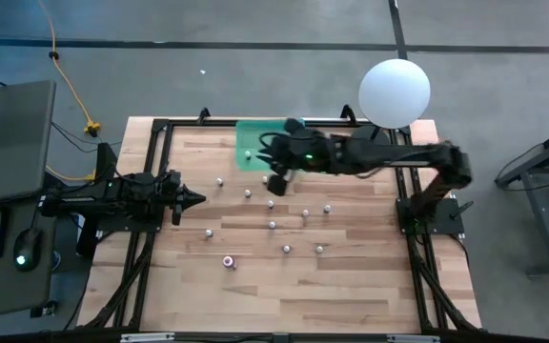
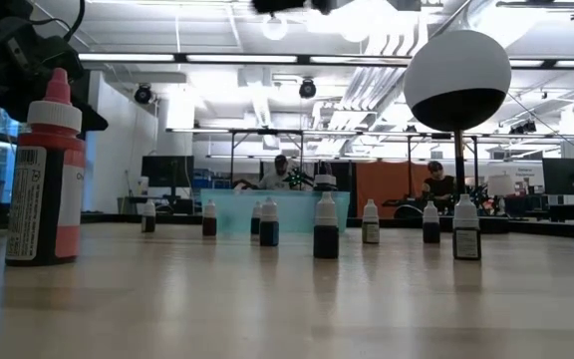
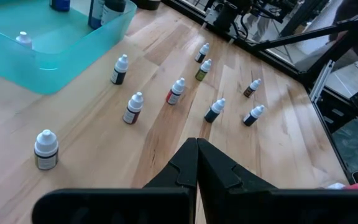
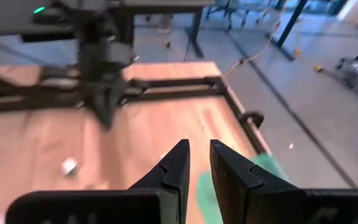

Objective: Pick & Place food coloring
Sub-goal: Put the small orange food coloring into the bin

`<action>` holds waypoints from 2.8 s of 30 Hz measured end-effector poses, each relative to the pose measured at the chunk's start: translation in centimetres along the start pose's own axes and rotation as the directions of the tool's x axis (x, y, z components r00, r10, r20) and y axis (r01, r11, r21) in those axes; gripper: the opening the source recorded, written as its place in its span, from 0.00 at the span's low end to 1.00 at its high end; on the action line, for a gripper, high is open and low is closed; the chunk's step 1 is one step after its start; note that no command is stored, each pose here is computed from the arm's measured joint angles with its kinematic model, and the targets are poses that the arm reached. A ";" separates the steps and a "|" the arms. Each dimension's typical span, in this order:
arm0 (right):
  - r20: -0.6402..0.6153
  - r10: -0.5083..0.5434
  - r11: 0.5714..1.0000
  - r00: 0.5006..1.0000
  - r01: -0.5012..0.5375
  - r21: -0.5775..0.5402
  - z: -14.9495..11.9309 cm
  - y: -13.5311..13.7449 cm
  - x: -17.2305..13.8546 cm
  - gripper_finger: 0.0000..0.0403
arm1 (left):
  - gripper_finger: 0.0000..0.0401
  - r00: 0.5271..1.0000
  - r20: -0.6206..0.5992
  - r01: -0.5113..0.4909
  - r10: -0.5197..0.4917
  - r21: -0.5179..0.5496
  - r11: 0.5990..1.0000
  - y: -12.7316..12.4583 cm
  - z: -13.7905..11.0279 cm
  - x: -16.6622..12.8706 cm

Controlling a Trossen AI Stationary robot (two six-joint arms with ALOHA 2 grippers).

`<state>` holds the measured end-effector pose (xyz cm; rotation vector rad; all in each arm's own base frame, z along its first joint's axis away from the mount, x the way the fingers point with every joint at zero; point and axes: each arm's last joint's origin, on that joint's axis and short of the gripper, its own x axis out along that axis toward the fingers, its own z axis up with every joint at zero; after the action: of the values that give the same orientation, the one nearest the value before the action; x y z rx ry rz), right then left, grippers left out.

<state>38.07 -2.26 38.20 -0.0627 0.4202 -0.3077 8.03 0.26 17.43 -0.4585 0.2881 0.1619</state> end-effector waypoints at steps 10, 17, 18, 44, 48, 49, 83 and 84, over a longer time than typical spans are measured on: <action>-0.223 0.171 0.985 0.960 -0.166 0.038 -0.7 1.2 -9.4 0.14 | 0.00 1.000 0.000 0.000 0.000 0.000 1.000 0.0 0.0 0.0; -0.472 0.219 0.975 0.854 -0.215 0.063 -3.1 2.5 -11.9 0.14 | 0.00 1.000 0.000 0.000 0.000 0.000 1.000 0.0 0.0 0.0; -0.500 0.203 0.978 0.842 -0.200 0.060 -3.5 2.6 -12.0 0.14 | 0.00 1.000 0.000 0.000 0.000 0.000 1.000 0.0 0.0 0.0; -0.871 -0.029 0.816 0.490 0.515 0.263 -10.2 4.3 -5.1 0.34 | 0.00 1.000 0.000 0.000 0.000 0.000 1.000 0.0 0.0 0.0; -0.891 0.011 0.770 0.453 0.565 0.297 -13.1 3.3 -3.8 0.45 | 0.00 1.000 0.001 0.000 0.000 0.000 1.000 0.0 0.0 0.0; -0.891 0.034 0.763 0.452 0.564 0.315 -13.9 3.1 -3.6 0.47 | 0.00 1.000 0.000 0.000 0.000 0.000 1.000 0.0 0.0 0.0; -0.821 0.249 0.658 0.514 0.532 0.533 -23.1 -1.2 0.2 0.48 | 0.00 1.000 0.000 0.000 0.000 0.000 1.000 0.0 0.0 0.0; -0.817 0.250 0.657 0.520 0.529 0.537 -23.2 -1.2 0.3 0.48 | 0.00 1.000 0.000 0.000 0.000 0.000 1.000 0.0 0.0 0.0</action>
<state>28.44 -3.44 17.11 0.9584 1.2777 -0.6914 8.03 0.26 17.44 -0.4586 0.2879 0.1618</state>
